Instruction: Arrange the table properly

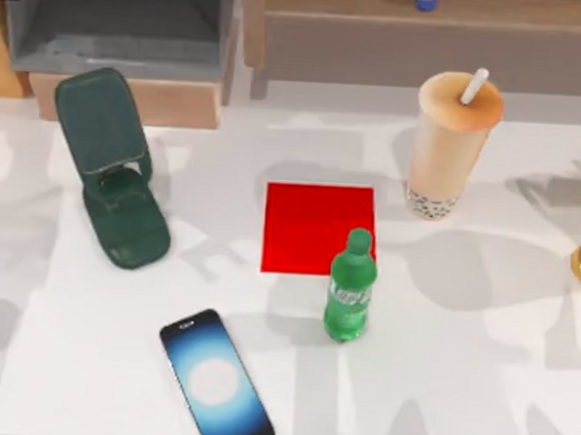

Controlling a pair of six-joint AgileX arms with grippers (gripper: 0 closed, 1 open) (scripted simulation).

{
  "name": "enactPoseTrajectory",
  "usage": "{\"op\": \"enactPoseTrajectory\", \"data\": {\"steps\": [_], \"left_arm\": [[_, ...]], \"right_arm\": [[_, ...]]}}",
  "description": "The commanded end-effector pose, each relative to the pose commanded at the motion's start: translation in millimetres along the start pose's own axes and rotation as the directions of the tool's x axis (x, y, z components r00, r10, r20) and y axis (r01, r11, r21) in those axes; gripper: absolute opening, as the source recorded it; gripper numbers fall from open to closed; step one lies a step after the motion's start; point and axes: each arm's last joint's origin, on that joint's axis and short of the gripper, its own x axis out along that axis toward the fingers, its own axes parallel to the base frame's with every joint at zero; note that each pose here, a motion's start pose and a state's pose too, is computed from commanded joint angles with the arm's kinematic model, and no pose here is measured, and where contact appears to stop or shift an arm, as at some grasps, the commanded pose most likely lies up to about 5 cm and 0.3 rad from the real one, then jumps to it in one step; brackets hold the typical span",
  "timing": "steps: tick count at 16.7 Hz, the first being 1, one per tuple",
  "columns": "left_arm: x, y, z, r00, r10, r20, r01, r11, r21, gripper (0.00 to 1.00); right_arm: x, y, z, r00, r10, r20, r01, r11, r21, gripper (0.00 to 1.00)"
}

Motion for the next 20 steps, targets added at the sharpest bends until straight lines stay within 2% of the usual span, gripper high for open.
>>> {"op": "enactPoseTrajectory", "data": {"steps": [3,6,9,12,15,20], "left_arm": [[-37,-70,5,0.992,-0.053,0.116,0.043,0.996,0.081,0.0],[-43,-152,-1,0.983,-0.121,0.138,0.103,0.986,0.133,0.0],[4,-232,-17,0.993,-0.116,0.014,0.113,0.985,0.127,0.0],[73,-296,-46,0.99,-0.044,-0.131,0.057,0.993,0.1,0.0],[120,-336,-74,0.98,0.007,-0.201,0.011,0.996,0.087,0.0],[128,-345,-80,0.978,0.009,-0.207,0.008,0.996,0.085,0.0]], "right_arm": [[0,0,0,1.0,0.0,0.0,0.0,1.0,0.0,1.0],[0,0,0,1.0,0.0,0.0,0.0,1.0,0.0,1.0],[0,0,0,1.0,0.0,0.0,0.0,1.0,0.0,1.0],[0,0,0,1.0,0.0,0.0,0.0,1.0,0.0,1.0],[0,0,0,1.0,0.0,0.0,0.0,1.0,0.0,1.0],[0,0,0,1.0,0.0,0.0,0.0,1.0,0.0,1.0]]}}
